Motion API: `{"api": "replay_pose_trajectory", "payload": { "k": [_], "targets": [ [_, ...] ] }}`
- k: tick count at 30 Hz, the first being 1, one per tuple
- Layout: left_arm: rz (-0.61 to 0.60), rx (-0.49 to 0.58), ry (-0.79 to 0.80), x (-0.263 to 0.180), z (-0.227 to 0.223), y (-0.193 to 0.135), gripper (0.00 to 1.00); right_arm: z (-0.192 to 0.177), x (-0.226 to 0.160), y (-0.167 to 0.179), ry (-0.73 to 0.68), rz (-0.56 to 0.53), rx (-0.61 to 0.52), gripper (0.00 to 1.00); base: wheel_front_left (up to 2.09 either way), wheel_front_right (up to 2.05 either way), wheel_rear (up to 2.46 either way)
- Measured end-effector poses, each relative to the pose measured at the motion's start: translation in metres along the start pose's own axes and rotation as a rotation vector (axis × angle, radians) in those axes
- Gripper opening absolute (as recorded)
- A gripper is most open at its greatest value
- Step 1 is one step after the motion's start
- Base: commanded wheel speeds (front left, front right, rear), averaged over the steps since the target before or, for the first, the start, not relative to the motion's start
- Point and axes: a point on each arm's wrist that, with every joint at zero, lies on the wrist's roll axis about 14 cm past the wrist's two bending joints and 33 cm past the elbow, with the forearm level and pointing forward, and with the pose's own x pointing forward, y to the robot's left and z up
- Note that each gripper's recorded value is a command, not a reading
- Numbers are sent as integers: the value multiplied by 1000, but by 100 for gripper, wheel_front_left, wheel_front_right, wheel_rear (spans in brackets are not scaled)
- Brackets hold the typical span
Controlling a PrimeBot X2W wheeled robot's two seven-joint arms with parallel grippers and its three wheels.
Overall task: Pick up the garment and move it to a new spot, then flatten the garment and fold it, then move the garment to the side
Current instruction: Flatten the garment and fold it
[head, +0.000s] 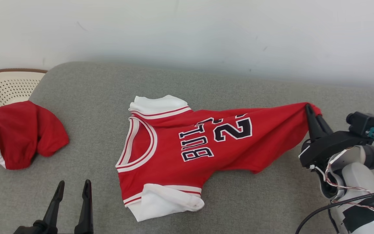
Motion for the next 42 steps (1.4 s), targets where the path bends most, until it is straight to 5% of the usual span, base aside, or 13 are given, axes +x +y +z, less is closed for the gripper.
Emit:
{"api": "replay_pose_trajectory", "payload": {
  "k": [11,13,14,30,42],
  "targets": [
    [20,-10,11,-6,-4,4,100,-12,-6,3,93,34,4,0,0,0,0],
    [16,-11,15,-6,-5,3,100,-20,-8,1,114,28,7,47,0,0,0],
    [15,-13,18,-6,-7,2,100,-23,-8,-2,122,23,-7,100,0,0,0],
    [-40,-40,34,-1,-16,-20,100,-81,-73,-15,255,-53,60,100,0,0,0],
    [-65,-68,63,1,-27,-33,100,-46,-87,-26,88,-119,50,100,0,0,0]
  ]
}}
